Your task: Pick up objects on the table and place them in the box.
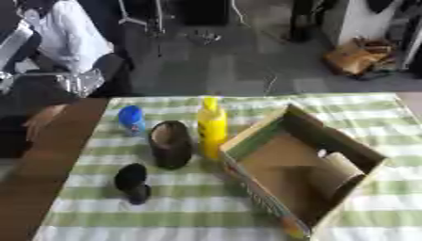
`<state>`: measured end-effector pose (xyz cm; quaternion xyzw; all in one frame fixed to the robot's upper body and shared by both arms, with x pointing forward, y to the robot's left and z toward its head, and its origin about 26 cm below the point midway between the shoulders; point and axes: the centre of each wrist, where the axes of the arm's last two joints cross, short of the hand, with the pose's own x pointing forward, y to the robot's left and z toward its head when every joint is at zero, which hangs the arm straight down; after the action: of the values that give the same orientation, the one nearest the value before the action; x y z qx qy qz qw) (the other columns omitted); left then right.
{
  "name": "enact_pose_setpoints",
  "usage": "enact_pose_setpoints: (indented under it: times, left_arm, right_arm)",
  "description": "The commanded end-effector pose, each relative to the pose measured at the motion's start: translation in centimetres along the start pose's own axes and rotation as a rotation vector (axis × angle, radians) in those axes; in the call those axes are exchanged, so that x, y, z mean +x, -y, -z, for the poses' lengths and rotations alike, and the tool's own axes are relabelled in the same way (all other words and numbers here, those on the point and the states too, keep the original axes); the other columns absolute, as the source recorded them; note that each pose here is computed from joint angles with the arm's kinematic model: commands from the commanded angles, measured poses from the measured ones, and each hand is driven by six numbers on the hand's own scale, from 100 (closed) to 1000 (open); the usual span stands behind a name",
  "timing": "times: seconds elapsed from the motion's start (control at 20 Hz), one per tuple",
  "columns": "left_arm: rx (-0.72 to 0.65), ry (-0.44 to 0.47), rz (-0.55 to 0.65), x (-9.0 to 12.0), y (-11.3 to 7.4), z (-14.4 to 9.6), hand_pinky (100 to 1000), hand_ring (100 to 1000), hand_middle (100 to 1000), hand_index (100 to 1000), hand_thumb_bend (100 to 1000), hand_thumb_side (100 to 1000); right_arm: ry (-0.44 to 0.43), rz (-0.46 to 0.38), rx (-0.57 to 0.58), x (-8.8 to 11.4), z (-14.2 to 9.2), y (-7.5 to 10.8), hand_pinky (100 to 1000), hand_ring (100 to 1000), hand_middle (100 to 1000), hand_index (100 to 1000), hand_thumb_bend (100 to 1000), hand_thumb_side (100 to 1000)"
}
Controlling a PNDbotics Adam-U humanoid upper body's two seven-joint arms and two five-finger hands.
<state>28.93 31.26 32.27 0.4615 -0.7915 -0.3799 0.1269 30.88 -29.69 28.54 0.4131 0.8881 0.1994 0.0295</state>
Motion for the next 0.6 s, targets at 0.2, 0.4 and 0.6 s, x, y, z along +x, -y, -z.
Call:
enact_pose_setpoints:
  times: [0.2, 0.4, 0.6]
  left_arm:
    - [0.014, 0.016, 0.046, -0.2, -1.4, 0.4, 795, 926, 959, 1000, 411, 666]
    - [-0.095, 0.009, 0.045, -0.3, -1.0, 0.2, 796, 939, 992, 1000, 388, 724]
    - [-0.494, 0.017, 0.040, -0.4, -0.5, 0.3, 859, 967, 1000, 1000, 361, 744]
  right_arm:
    - [0.042, 0.013, -0.018, 0.5, 1.0, -0.1, 811, 807, 679, 675, 100, 1000]
    - [0.042, 0.014, -0.018, 0.5, 1.0, -0.1, 811, 807, 679, 675, 100, 1000]
    - [0.041, 0.016, -0.016, 0.5, 0.9, -0.1, 812, 807, 679, 675, 100, 1000]
